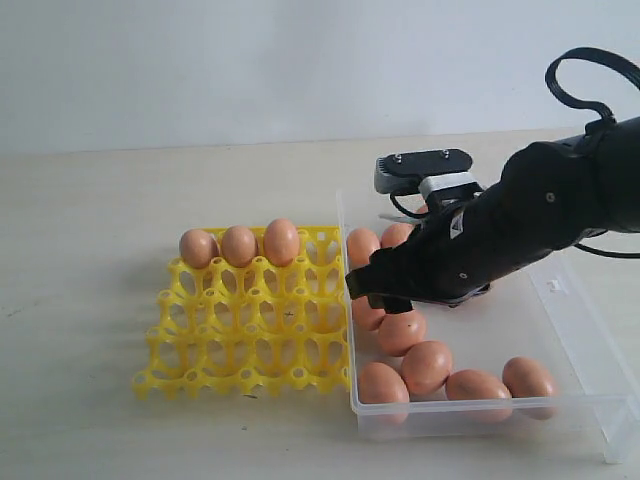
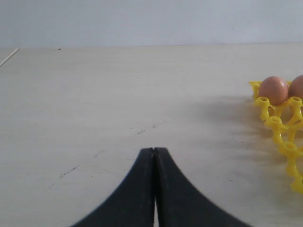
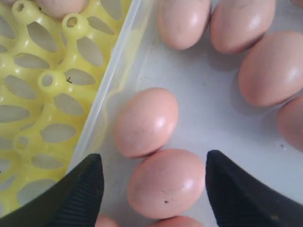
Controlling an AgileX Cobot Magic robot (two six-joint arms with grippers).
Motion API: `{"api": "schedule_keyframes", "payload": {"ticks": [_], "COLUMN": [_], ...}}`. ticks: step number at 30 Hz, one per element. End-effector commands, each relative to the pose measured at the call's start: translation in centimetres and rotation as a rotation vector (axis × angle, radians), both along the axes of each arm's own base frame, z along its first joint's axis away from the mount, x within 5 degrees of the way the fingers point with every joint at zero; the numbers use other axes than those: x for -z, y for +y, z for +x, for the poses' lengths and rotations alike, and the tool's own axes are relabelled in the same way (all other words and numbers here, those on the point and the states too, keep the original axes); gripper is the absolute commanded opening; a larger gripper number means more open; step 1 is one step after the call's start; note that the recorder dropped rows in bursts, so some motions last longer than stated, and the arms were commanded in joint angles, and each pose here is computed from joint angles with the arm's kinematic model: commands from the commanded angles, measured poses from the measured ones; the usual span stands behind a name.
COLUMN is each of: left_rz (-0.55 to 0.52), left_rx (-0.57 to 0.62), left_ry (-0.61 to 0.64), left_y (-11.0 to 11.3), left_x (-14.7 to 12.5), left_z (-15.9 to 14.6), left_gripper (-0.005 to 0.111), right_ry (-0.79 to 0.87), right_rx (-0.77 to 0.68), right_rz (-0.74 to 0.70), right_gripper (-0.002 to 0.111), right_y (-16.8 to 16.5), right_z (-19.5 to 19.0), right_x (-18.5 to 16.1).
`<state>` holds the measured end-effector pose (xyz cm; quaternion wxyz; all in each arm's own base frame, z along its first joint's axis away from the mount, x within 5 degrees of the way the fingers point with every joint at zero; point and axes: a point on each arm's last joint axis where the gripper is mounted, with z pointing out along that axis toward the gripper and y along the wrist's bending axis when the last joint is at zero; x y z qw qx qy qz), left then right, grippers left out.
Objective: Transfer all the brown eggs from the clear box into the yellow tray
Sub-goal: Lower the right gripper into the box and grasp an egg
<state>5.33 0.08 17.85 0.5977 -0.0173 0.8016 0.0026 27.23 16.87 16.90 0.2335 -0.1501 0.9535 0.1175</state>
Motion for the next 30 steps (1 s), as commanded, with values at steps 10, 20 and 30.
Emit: {"api": "schedule_keyframes", "payload": {"ticks": [10,20,30], "left_rz": [-0.010,-0.010,-0.010], "left_rx": [0.003,0.003,0.003], "left_ry": [-0.024,-0.024,-0.024], "left_y": [0.0,0.0,0.0], "left_x": [-0.3,-0.3,-0.3], "left_z": [0.0,0.0,0.0], "left_gripper": [0.000,0.000,0.000], "right_ry": [0.068,0.090,0.048], "right_rx": [0.022,0.024,-0.004], "right_rz": [-0.042,-0.054,-0.059], "right_gripper": [0.061,0.061,0.000], "right_y": [0.1,0.1,0.1], "right_z": [0.7,0.7,0.9], "right_x": [4.1,4.9,4.1]}}
